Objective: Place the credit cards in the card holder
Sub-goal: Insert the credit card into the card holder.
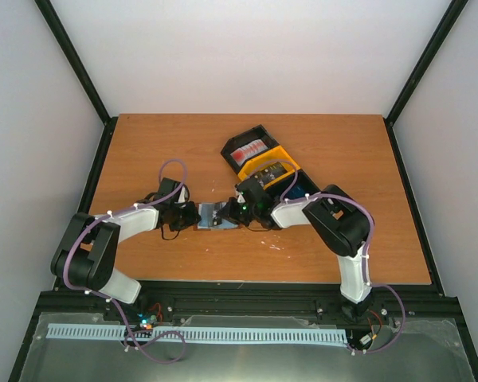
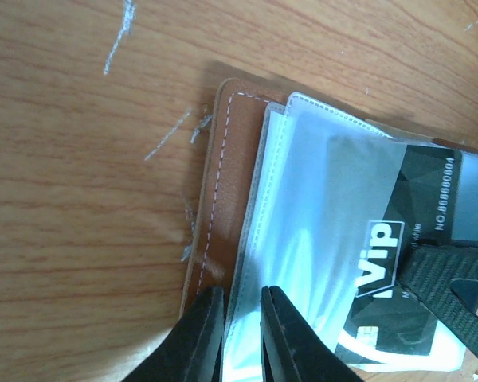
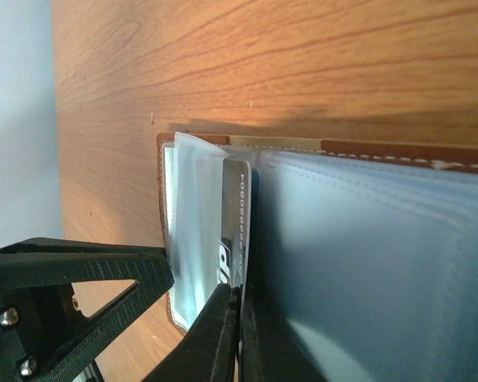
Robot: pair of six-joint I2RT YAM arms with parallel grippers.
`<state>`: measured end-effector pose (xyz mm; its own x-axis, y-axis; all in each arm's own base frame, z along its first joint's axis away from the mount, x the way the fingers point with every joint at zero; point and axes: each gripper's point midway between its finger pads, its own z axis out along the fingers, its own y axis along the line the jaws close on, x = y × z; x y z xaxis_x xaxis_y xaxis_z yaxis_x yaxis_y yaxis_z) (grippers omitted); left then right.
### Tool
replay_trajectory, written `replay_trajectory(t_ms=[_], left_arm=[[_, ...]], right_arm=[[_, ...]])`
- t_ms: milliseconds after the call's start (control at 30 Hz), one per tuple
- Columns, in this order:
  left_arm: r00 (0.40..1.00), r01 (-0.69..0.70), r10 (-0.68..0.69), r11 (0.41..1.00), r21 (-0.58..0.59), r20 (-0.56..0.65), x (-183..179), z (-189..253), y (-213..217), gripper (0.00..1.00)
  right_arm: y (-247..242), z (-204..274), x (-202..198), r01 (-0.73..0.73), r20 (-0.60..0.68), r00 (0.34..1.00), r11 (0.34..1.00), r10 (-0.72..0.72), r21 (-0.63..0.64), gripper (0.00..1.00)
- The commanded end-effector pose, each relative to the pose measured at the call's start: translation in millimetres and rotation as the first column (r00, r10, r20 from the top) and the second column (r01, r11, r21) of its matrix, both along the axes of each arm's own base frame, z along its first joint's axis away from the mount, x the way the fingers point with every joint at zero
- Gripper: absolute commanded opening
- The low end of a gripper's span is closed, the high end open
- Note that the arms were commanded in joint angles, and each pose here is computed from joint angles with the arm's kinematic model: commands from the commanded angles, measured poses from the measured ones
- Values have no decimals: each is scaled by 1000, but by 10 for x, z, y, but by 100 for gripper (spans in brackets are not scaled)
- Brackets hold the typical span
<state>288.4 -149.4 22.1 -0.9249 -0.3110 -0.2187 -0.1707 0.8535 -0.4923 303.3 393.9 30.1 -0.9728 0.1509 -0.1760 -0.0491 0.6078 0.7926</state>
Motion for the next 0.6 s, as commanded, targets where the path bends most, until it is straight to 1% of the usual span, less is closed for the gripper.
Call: replay_trajectory(t_ms=[0, 200, 400, 567], left_arm=[[997, 21, -19, 999, 38, -68, -186, -185, 59, 17], [996, 24, -21, 999, 33, -84, -195, -230, 46, 16], [996, 33, -32, 999, 14, -83, -199, -218, 12, 18], [995, 31, -30, 999, 6, -99, -239, -251, 8, 19]], right_arm=[[-223, -125, -34, 49, 32, 998, 994, -46, -100, 4], [-271, -119, -79, 50, 35, 998, 994, -47, -100, 4], [-141, -211, -90, 32, -15, 999, 998, -33, -51, 4], [-43, -243, -71, 41, -13, 999, 998, -41, -54, 3]])
